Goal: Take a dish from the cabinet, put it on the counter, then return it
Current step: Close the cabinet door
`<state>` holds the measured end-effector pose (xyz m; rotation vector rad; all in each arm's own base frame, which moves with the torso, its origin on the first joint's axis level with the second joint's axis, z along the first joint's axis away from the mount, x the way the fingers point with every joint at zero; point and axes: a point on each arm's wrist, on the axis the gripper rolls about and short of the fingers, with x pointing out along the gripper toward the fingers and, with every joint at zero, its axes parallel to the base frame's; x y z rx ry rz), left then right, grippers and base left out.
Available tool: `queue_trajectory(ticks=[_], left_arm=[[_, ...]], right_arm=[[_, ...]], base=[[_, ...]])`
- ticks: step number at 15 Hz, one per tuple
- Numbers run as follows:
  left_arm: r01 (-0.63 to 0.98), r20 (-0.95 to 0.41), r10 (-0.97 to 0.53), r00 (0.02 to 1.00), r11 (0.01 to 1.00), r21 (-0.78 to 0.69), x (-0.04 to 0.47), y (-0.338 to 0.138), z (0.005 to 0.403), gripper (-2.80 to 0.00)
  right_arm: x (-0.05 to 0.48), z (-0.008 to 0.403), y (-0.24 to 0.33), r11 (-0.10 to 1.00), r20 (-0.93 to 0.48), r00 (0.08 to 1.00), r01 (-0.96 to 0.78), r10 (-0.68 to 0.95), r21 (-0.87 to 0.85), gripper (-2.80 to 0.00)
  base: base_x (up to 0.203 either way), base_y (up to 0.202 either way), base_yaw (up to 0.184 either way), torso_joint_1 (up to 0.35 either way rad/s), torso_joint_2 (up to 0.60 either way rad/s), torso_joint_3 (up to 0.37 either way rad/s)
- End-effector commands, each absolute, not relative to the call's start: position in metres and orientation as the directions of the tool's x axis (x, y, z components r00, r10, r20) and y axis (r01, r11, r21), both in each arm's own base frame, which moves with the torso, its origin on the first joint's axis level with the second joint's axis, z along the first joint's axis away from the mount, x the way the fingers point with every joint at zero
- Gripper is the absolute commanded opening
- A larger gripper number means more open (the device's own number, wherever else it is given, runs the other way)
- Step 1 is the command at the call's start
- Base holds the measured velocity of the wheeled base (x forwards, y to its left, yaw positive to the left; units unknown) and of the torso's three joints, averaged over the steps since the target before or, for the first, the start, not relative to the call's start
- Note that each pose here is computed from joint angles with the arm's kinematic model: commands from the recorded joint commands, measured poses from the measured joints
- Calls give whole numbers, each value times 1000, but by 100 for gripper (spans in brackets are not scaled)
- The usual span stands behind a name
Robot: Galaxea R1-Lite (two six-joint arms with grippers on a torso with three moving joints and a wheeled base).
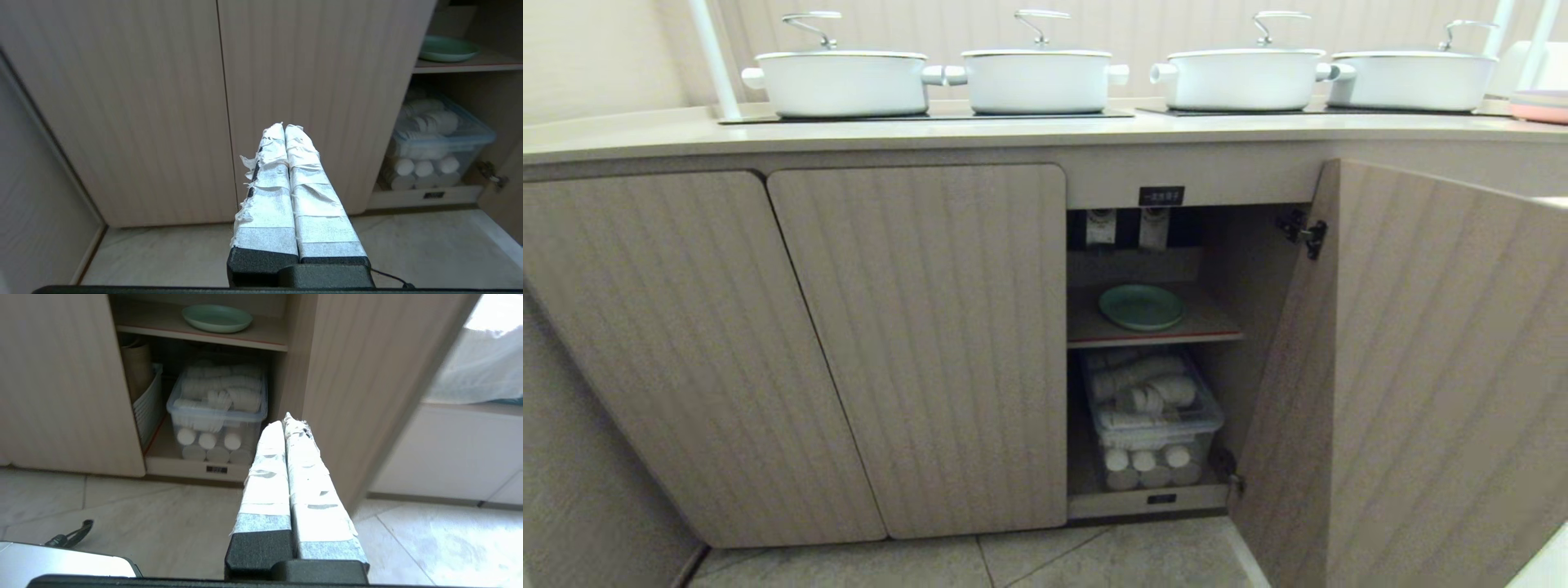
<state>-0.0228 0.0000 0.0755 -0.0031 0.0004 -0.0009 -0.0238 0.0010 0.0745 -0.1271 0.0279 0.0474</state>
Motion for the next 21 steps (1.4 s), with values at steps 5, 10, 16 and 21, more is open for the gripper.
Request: queue_trajectory(ticks=[5,10,16,21], left_arm=[[3,0,-3,1000,1000,-3,-23,0,75,-280],[1,0,-1,1000,1000,-3,-23,0,75,-280],[3,0,-3,1000,1000,-3,-23,0,75,-280],[2,0,-2,1000,1000,-3,-23,0,75,-280]], right_arm=[[-24,74,1,991,-31,998,-50,46,-127,-280],[-24,74,1,991,-31,999,-48,44,-126,-280],[-24,74,1,991,-31,999,-48,44,-126,-280],[-24,74,1,991,-31,999,-48,44,-126,-280]], base=[[-193,0,-2,4,4,1],[-23,0,0,-1,0,0],[0,0,0,0,0,0],[0,0,0,0,0,0]])
